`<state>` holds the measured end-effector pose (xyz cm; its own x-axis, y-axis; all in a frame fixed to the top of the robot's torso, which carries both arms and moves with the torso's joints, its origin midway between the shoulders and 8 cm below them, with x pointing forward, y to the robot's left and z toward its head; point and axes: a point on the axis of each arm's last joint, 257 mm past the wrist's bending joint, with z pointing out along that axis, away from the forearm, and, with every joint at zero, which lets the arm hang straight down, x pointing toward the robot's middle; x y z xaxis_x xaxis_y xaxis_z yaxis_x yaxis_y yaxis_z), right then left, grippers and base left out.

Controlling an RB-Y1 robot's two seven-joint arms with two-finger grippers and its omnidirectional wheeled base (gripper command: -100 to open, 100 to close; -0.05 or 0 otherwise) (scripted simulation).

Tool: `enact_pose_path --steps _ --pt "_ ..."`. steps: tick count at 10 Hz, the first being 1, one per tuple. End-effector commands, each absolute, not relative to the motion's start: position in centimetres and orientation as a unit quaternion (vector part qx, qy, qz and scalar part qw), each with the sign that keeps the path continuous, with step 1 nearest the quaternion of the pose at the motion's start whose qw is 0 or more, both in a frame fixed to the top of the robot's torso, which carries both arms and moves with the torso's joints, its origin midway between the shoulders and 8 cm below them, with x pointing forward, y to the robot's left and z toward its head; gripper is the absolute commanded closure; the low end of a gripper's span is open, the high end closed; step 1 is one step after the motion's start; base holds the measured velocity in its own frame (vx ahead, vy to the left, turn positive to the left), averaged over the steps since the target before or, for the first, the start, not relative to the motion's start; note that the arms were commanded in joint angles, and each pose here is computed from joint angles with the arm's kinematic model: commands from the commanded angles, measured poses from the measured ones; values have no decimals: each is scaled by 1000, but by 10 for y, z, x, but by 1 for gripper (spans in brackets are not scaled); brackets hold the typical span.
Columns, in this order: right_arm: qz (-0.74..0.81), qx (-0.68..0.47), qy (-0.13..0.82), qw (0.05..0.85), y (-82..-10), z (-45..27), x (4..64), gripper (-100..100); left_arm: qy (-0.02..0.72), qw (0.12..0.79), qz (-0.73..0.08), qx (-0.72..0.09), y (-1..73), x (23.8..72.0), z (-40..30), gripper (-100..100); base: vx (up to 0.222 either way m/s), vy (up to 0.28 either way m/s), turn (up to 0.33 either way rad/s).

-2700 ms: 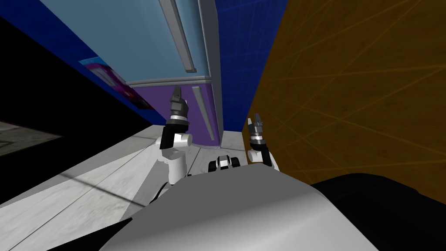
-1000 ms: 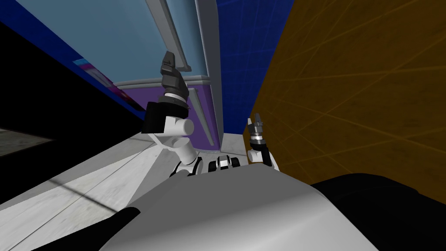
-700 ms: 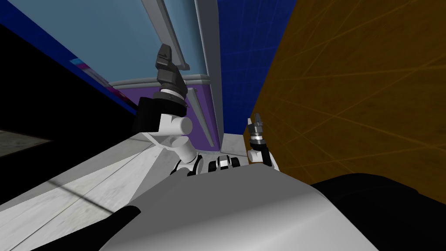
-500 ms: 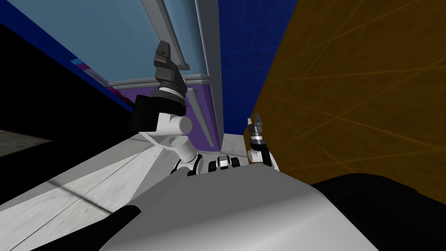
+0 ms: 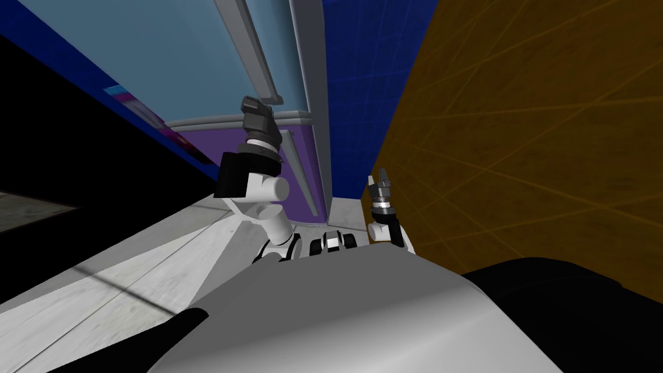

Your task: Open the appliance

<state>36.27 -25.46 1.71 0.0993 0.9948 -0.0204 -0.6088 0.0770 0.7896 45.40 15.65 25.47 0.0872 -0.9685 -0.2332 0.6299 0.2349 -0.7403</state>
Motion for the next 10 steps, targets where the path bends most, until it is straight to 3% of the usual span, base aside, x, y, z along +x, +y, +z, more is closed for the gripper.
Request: enact_pose_path --steps 1,7,10 --pt "599 320 302 669 -255 17 363 0 364 708 -561 -226 159 454 256 -100 -6 2 -4" --pt "599 320 302 669 -255 17 363 0 381 728 -533 -204 168 457 264 -100 4 10 -5" --pt "599 320 302 669 -255 17 363 0 379 707 -554 -223 165 458 270 -100 11 30 -16"
